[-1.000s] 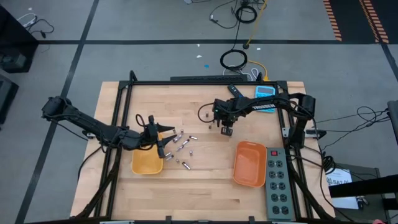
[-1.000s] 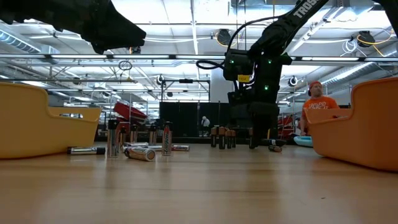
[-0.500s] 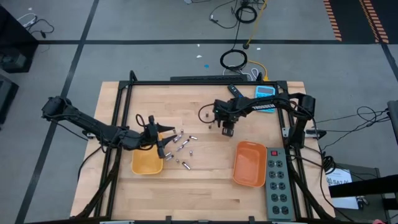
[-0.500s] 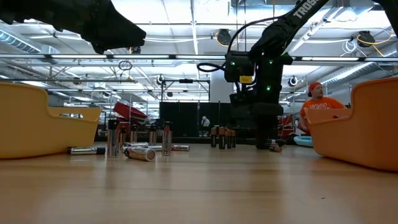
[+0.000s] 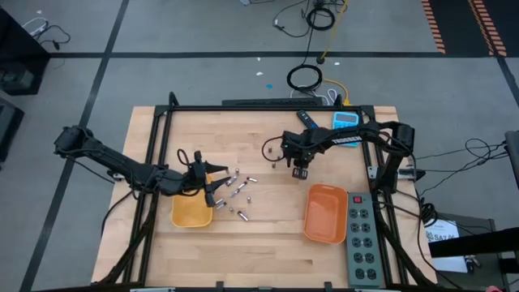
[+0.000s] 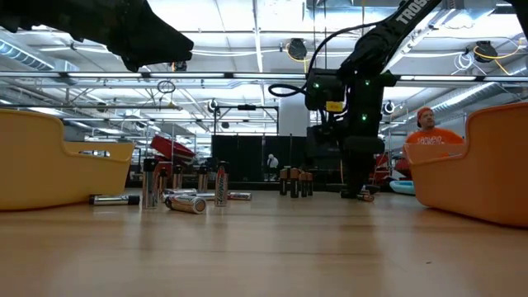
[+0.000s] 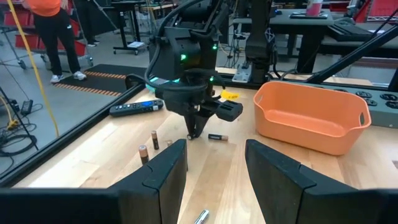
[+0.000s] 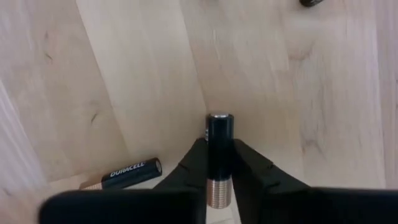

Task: Sort batteries
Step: Put the black battery into the orange bin

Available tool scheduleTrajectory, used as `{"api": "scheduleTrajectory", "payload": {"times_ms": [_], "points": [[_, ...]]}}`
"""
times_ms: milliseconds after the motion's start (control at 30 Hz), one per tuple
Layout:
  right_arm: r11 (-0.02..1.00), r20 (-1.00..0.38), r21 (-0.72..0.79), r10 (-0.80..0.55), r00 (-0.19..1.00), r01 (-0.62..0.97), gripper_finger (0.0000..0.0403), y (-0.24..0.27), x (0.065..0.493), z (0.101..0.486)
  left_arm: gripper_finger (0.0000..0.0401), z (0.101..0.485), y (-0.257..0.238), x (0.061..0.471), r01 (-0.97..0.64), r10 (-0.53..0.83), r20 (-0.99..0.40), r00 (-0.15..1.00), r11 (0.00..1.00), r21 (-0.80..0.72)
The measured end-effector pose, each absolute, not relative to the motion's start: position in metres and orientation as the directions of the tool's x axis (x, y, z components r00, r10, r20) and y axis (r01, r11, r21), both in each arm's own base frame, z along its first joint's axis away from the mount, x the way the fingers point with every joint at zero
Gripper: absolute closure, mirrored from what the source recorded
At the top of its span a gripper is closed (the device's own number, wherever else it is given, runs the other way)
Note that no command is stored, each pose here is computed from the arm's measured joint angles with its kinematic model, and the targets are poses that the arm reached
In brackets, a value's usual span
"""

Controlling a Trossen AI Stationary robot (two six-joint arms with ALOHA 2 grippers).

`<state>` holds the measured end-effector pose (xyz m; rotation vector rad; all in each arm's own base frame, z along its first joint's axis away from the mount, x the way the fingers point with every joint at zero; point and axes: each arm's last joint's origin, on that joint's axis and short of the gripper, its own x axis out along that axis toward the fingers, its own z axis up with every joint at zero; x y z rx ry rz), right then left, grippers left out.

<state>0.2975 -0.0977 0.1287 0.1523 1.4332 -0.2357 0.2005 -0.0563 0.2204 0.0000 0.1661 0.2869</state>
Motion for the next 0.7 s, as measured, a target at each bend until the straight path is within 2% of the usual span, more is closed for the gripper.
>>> {"api": "scheduleTrajectory", "payload": {"times_ms": [200,367,500,600,700], "points": [[0.970,-0.988,-0.039,-0.073,0.134,0.241,0.0382,-0.098,0.300,0.130,0.0226,0.220,-0.056,0.201,-0.282,0.283,-0.163,0.945,0.959,0.024],[0.973,-0.980,-0.049,-0.090,0.177,0.225,0.0382,-0.100,0.304,0.146,0.0226,0.220,-0.056,0.201,-0.278,0.278,-0.163,0.947,0.960,0.023],[0.973,-0.970,-0.055,-0.106,0.220,0.224,0.0382,-0.100,0.305,0.168,0.0226,0.221,-0.056,0.201,-0.279,0.278,-0.163,0.947,0.960,0.023],[0.975,-0.973,-0.053,-0.099,0.210,0.218,0.0382,-0.098,0.301,0.175,0.0226,0.221,-0.056,0.201,-0.279,0.278,-0.163,0.947,0.960,0.022],[0.979,-0.963,0.002,-0.052,0.264,0.201,0.0382,-0.086,0.293,0.199,0.0226,0.220,-0.056,0.201,-0.283,0.278,-0.166,0.946,0.959,-0.005]]}}
